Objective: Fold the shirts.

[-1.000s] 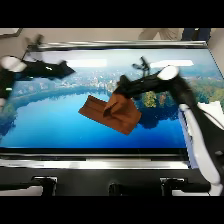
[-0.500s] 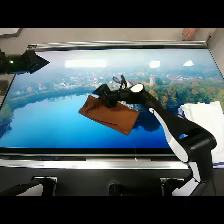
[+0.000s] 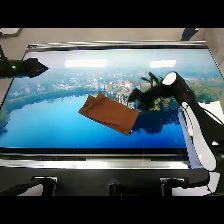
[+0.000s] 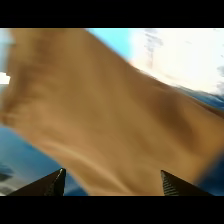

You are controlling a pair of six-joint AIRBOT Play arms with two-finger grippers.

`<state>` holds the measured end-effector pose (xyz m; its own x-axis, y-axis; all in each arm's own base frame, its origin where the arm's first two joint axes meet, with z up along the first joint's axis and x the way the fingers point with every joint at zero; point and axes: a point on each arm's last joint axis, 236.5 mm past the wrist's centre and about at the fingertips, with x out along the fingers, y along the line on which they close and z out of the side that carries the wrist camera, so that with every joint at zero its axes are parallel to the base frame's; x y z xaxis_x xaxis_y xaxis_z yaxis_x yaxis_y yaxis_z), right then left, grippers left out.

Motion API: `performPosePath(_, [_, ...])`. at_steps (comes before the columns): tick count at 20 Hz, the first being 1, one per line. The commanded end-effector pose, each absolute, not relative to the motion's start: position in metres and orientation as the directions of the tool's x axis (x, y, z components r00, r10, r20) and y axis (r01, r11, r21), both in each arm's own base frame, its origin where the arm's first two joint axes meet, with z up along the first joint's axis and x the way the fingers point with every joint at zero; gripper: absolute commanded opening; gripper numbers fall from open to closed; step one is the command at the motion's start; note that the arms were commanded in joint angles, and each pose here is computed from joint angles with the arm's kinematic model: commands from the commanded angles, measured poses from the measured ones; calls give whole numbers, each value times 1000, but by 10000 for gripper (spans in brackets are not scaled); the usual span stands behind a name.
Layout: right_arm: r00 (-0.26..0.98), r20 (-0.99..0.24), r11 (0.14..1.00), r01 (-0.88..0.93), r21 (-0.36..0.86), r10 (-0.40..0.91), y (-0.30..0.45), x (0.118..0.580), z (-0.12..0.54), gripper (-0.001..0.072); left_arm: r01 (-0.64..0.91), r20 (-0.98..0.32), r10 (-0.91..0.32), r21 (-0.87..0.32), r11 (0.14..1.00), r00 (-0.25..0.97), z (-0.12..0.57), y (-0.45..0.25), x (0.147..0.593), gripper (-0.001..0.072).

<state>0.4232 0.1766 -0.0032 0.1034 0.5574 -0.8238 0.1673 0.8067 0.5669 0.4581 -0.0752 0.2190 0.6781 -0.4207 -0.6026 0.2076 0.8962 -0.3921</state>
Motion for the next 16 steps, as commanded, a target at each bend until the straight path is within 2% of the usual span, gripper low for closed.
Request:
performPosePath(1, [-47, -891, 852, 320, 414, 451, 141, 371, -58, 663, 203, -613, -404, -372, 906, 679, 216, -71, 458, 35])
performPosePath(4, [32, -852, 781, 383, 493, 523, 180, 372, -88, 663, 204, -615, -405, -372, 905, 676, 216, -72, 457, 35])
performPosePath(7, [58, -823, 737, 411, 536, 566, 210, 378, -103, 657, 204, -615, -405, -372, 905, 676, 216, -72, 457, 35])
performPosePath(8, [95, -812, 721, 407, 560, 576, 215, 386, -101, 546, 204, -615, -405, -372, 905, 676, 216, -72, 457, 35])
performPosePath(9, [136, -796, 701, 403, 589, 590, 218, 396, -95, 360, 203, -616, -405, -372, 906, 676, 216, -72, 457, 35])
performPosePath(12, [235, -747, 688, 290, 665, 622, 214, 426, -54, 60, 203, -616, -405, -372, 906, 676, 216, -72, 458, 35])
performPosePath(13, [260, -732, 694, 232, 681, 631, 209, 434, -31, 35, 203, -616, -404, -372, 906, 677, 216, -71, 458, 35])
performPosePath(16, [350, -704, 712, 131, 690, 618, 166, 455, 46, 34, 202, -616, -404, -372, 906, 677, 216, -71, 458, 35])
